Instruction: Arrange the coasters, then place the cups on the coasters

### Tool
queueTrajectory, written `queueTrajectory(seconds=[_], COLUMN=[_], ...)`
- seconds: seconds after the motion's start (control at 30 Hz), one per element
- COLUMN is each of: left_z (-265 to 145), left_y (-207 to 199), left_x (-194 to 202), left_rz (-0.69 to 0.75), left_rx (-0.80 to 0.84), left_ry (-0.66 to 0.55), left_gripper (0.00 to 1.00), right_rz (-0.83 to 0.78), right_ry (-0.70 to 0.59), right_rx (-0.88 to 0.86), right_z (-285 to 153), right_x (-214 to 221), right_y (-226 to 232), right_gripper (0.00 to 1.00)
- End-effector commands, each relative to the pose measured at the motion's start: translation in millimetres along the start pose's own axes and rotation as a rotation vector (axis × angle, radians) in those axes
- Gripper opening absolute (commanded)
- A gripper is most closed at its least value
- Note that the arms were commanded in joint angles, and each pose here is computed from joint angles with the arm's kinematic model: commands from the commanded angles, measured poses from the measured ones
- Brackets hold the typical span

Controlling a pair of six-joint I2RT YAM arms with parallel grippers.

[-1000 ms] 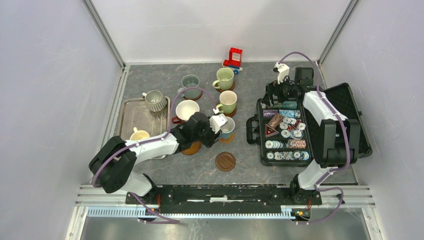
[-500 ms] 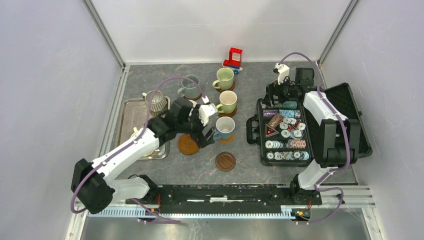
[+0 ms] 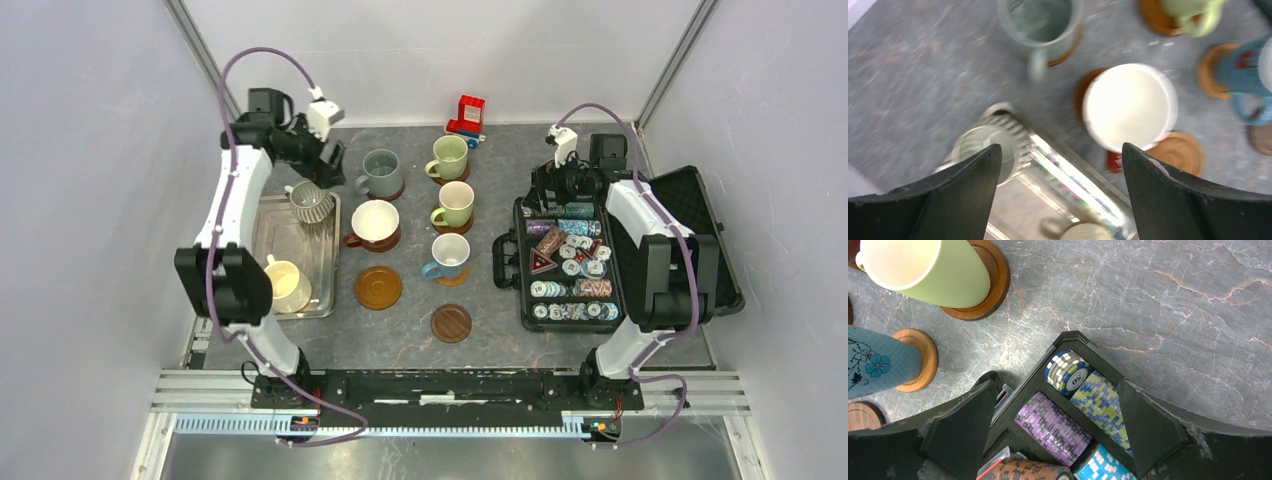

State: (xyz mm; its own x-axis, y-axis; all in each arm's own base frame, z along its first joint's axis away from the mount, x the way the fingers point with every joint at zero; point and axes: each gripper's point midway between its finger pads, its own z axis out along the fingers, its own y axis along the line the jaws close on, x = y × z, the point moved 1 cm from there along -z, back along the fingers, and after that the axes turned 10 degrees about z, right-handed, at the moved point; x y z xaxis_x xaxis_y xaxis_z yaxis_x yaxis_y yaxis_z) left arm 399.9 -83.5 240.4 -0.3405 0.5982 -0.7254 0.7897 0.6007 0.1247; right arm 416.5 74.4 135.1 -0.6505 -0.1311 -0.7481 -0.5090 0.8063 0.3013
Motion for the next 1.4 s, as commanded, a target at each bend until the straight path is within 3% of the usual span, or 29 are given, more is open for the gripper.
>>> queueTrajectory(seconds=[0.0, 0.2, 0.4, 0.83, 1.2, 1.37], left_z=[-17.1, -11.0, 11.4, 43.8, 13.5, -8.1], left_y=[72.2, 171.5, 219.5, 195.6, 153.9, 155.8], left_x=[49.5, 80.3, 121.9, 177.9, 189.3, 178.9], left_rz=[0.034, -0.223, -0.318, -0.276, -0.220, -0.309], left_rx=[-0.038, -0.272, -0.468, -0.317, -0.226, -0.259], left_ry=[0.083, 0.089, 0.195, 0.355, 0.406, 0.319], left_gripper=[0.95, 0.85, 0.78, 0.71, 0.68, 0.71], right_rz=[-0.047, -0.023, -0.003, -0.015, -0.014, -0.013], right_ry=[-0.046, -0.042, -0.045, -0.039, -0.036, -0.036], right_rx=[-0.022, -0.022, -0.012, -0.005, -0.011, -0.017], right_z=[-2.5, 0.7, 2.9, 9.4, 12.4, 12.1], right_x=[-24.7, -22.3, -25.0, -28.4, -31.6, -31.2], right_y=[0.1, -1.0, -4.1, -1.3, -2.6, -1.0], right_gripper=[0.98, 0.98, 0.98, 0.98, 0.98, 0.98])
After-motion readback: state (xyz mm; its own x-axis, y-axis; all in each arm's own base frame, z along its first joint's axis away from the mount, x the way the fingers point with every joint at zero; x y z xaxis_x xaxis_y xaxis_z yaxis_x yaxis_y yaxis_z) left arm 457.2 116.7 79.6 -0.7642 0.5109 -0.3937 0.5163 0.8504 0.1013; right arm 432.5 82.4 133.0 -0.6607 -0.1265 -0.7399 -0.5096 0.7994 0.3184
